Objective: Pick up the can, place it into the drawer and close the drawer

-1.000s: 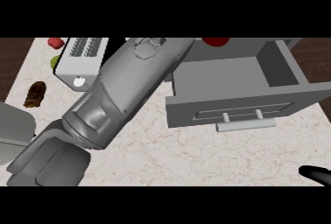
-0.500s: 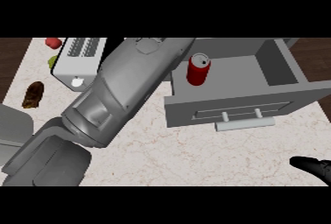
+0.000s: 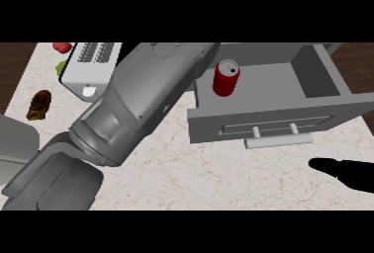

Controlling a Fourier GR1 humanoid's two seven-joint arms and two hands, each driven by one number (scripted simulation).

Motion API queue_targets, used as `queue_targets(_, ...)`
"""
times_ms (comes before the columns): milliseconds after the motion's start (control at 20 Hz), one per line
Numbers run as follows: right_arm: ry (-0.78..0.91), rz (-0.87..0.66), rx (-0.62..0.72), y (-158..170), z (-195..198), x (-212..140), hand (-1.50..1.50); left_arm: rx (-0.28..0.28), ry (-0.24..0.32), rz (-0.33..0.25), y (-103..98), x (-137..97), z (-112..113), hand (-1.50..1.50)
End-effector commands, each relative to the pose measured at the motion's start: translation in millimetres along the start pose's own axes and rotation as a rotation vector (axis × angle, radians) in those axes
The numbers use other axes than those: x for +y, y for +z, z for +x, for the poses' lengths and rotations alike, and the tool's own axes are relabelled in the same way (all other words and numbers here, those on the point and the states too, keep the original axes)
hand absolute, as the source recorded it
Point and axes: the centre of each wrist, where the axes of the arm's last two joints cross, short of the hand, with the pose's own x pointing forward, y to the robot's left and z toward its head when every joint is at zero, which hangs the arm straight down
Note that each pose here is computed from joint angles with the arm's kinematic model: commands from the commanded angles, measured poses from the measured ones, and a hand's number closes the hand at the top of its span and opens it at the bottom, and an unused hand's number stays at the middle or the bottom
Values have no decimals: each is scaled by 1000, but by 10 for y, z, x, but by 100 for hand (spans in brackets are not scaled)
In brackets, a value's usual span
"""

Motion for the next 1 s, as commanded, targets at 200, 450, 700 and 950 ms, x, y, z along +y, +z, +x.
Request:
queue_targets(200, 272, 91, -33, -292, -195, 376, -150, 0, 42, -3, 20, -27, 45, -150)
queue_targets(450, 380, 146, -40, -370, -375, 769, -150, -32, -2, 11, -31, 30, -44, -150)
queue_targets(700, 535, 190, -32, -595, -660, 947, -150, -34, -9, -13, -61, 32, 193, -150)
queue_targets(950, 598, 195, -49, -743, -816, 1345, -150, -9, 28, 9, -133, 218, -7, -150)
